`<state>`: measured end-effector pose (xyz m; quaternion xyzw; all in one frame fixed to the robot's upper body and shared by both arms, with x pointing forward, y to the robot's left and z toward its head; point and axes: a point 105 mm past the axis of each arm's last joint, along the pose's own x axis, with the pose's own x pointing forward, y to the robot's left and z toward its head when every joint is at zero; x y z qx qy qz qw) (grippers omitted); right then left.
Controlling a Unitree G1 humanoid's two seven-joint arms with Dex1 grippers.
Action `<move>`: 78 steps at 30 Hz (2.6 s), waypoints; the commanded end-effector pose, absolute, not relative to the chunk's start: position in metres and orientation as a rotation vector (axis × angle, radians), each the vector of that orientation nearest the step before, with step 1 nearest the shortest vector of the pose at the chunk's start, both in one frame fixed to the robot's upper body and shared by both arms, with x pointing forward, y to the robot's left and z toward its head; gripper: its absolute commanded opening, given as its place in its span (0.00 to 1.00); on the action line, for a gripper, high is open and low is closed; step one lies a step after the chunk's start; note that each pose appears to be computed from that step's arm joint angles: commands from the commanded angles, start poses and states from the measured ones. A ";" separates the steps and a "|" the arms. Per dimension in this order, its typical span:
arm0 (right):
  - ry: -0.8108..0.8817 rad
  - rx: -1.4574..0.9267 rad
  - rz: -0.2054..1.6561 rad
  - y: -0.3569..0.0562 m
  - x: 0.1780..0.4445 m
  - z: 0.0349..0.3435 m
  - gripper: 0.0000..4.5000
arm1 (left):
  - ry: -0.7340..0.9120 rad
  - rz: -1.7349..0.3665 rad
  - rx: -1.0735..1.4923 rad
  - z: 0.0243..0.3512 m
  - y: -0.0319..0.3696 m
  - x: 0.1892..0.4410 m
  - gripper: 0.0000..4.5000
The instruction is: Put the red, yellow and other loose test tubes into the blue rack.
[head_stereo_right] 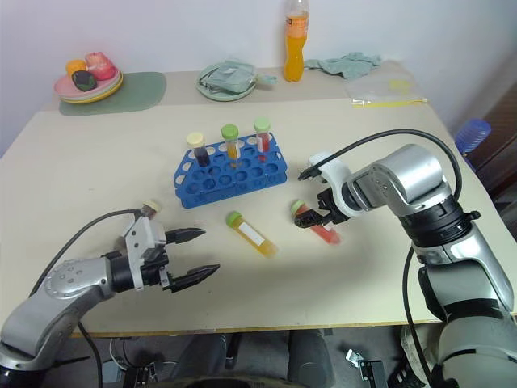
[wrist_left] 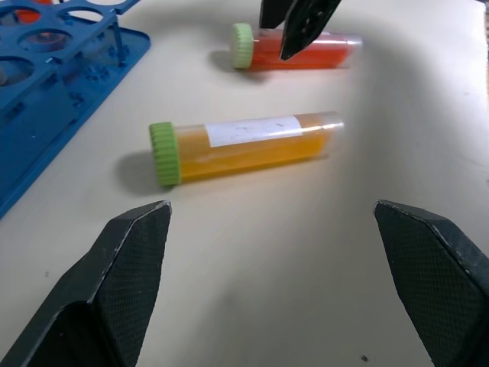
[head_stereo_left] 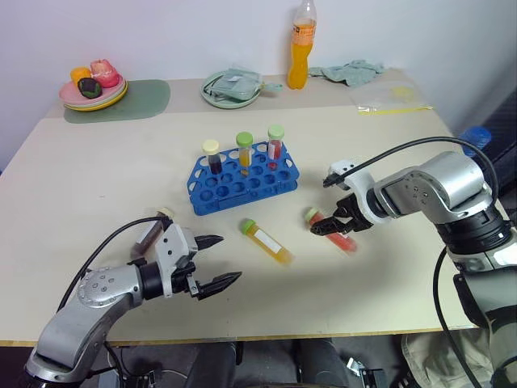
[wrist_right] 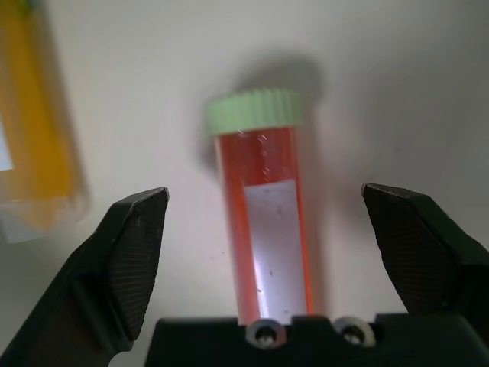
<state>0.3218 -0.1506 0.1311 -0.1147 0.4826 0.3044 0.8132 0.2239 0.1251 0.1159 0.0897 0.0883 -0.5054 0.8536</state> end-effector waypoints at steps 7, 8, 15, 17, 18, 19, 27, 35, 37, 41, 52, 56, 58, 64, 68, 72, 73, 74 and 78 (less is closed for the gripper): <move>0.932 -0.314 0.692 -0.144 0.320 0.159 0.15 | 0.139 -1.089 0.198 0.123 0.118 0.221 1.00; 0.894 -0.330 0.700 -0.141 0.320 0.165 0.15 | 0.138 -1.085 0.196 0.124 0.119 0.222 1.00; 0.126 -0.252 0.821 -0.103 0.336 0.240 0.15 | 0.073 -0.965 0.103 0.134 0.130 0.238 1.00; -0.053 -0.217 0.786 -0.094 0.338 0.249 0.15 | 0.045 -0.911 0.058 0.139 0.135 0.247 1.00; -0.120 -0.148 0.752 -0.091 0.343 0.252 0.15 | 0.031 -0.889 0.028 0.142 0.137 0.251 1.00; -0.162 -0.087 0.706 -0.089 0.349 0.251 0.15 | 0.021 -0.872 0.008 0.144 0.138 0.255 1.00; -0.392 0.037 0.547 -0.063 0.371 0.219 0.15 | 0.005 -0.811 0.012 0.145 0.145 0.273 1.00; -0.388 0.068 0.500 -0.059 0.381 0.202 0.15 | 0.005 -0.818 0.003 0.146 0.143 0.269 1.00; -0.376 0.075 0.501 -0.058 0.382 0.198 0.15 | 0.006 -0.820 0.003 0.146 0.143 0.268 1.00; -0.352 0.073 0.467 -0.062 0.388 0.190 0.15 | 0.006 -0.824 -0.002 0.147 0.142 0.268 1.00; -0.344 0.065 0.435 -0.064 0.395 0.182 0.15 | 0.000 -0.825 -0.003 0.149 0.142 0.269 1.00; -0.345 0.071 0.425 -0.063 0.398 0.181 0.15 | -0.001 -0.826 0.000 0.150 0.141 0.269 1.00; -0.349 0.089 0.432 -0.062 0.398 0.180 0.15 | -0.001 -0.827 0.004 0.150 0.141 0.269 1.00; -0.388 0.108 0.468 -0.059 0.390 0.189 0.59 | -0.003 -0.828 0.005 0.151 0.141 0.269 1.00; -0.431 0.081 0.468 -0.061 0.384 0.201 0.99 | -0.003 -0.832 0.002 0.151 0.140 0.269 1.00; -0.453 0.035 0.475 -0.072 0.372 0.214 0.99 | -0.006 -0.832 0.001 0.151 0.138 0.269 1.00; -0.444 0.011 0.481 -0.078 0.369 0.216 0.99 | -0.007 -0.831 0.002 0.151 0.139 0.268 1.00; -0.422 -0.013 0.503 -0.084 0.363 0.217 0.99 | -0.007 -0.827 0.002 0.152 0.140 0.268 1.00; -0.179 -0.083 0.618 -0.113 0.337 0.208 0.99 | 0.030 -0.802 0.051 0.147 0.157 0.266 1.00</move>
